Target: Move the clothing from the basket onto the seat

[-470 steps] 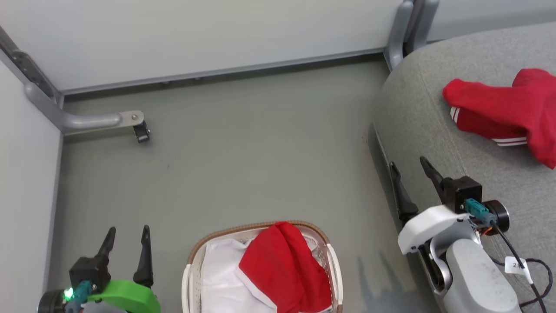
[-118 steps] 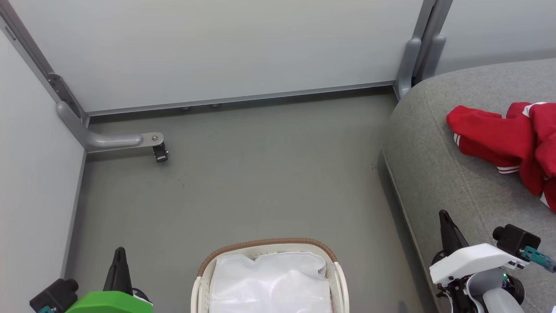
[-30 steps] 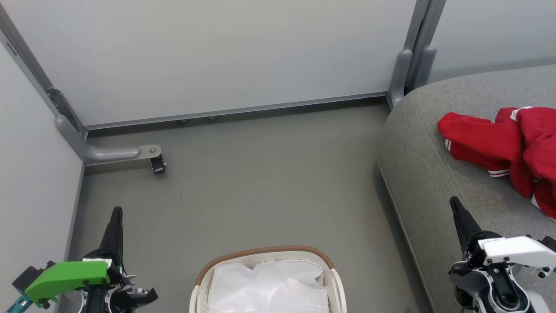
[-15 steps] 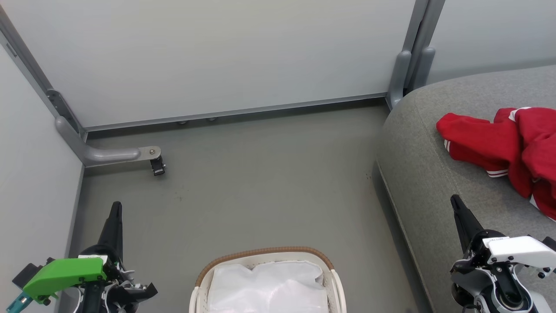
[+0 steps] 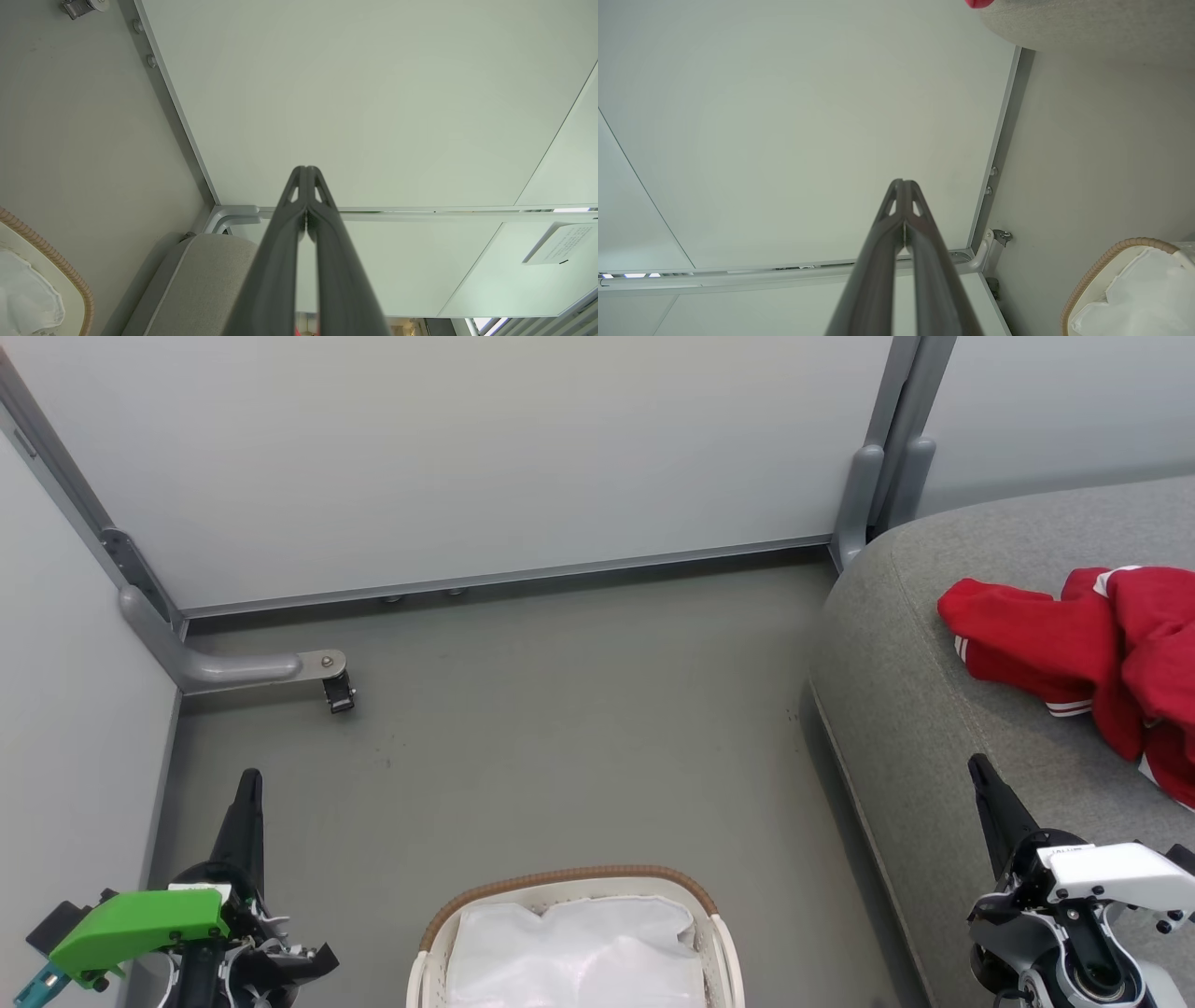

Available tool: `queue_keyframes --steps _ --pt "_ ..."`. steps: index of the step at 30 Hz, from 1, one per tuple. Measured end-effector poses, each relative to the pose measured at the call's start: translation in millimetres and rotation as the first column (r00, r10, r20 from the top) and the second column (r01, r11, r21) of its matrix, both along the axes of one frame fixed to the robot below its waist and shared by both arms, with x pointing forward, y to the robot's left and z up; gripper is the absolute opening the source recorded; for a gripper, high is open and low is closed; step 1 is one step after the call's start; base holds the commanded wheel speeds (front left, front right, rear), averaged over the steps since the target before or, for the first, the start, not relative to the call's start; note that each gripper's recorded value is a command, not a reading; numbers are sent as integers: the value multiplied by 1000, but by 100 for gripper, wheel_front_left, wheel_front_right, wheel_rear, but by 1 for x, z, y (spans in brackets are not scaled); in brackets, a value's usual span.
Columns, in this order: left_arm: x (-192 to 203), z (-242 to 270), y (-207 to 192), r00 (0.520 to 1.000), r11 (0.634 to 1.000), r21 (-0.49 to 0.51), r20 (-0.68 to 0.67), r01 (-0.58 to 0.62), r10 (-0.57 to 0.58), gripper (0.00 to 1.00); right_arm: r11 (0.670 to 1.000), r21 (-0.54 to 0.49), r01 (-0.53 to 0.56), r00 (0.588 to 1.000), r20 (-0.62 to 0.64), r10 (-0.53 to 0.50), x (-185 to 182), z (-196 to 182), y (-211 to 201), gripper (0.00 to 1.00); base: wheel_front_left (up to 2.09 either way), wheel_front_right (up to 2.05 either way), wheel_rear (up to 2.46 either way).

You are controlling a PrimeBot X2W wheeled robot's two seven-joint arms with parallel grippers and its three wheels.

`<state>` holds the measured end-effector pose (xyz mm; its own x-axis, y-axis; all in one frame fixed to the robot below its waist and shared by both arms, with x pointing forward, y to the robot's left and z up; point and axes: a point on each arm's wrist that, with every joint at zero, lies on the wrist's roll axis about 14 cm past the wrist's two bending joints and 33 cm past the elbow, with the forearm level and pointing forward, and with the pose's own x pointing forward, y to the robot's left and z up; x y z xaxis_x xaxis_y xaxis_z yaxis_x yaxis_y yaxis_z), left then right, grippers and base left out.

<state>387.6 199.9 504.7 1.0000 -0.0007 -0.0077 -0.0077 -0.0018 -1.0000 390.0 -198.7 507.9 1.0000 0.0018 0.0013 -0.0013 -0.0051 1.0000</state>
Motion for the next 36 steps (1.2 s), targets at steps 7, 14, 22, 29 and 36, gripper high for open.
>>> queue_keyframes --steps 7,14,22,29,36 --pt "0 0 0 1000 1000 0 0 0 0 0 1000 0 0 1000 0 0 0 0 0 0 0 0 0" --pt "0 0 0 1000 1000 0 0 0 0 0 1000 0 0 1000 0 0 0 0 0 0 0 0 0" --pt "0 0 0 1000 1000 0 0 0 0 0 1000 0 0 1000 0 0 0 0 0 0 0 0 0" --pt "0 0 0 1000 1000 0 0 0 0 0 1000 0 0 1000 0 0 0 0 0 0 0 0 0" --pt "0 0 0 1000 1000 0 0 0 0 0 1000 0 0 1000 0 0 0 0 0 0 0 0 0"
